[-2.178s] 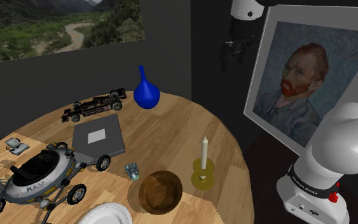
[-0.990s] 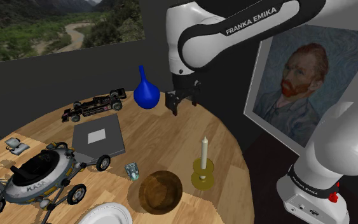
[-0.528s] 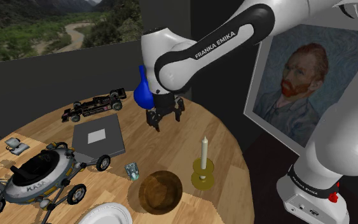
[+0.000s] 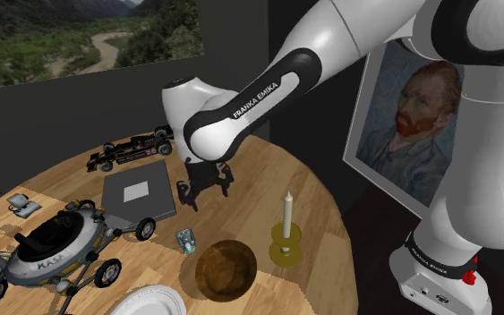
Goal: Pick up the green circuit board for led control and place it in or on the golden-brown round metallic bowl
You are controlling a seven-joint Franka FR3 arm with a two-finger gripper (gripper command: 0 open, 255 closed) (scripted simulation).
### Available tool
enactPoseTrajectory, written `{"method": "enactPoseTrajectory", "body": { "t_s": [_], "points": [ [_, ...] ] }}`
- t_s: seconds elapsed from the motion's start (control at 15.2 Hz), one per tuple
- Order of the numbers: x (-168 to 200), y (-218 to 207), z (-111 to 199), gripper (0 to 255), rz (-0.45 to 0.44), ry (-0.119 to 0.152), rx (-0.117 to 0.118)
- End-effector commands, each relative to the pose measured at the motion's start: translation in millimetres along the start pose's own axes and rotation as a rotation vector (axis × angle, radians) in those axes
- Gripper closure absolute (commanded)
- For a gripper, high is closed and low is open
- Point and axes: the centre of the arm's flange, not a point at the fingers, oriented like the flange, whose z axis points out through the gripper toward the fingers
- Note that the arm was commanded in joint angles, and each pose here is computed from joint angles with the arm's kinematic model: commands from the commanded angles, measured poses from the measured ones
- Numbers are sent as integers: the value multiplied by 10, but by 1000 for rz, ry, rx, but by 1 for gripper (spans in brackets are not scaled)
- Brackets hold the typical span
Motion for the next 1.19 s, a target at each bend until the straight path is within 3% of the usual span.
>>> {"method": "enactPoseTrajectory", "body": {
  "t_s": [0.0, 0.46, 1.12],
  "points": [
    [83, -208, 145, 0, 7, -13, 3],
    [308, -935, 672, 0, 29, -56, 13],
    [292, -964, 1088, 0, 30, -57, 13]
  ]
}}
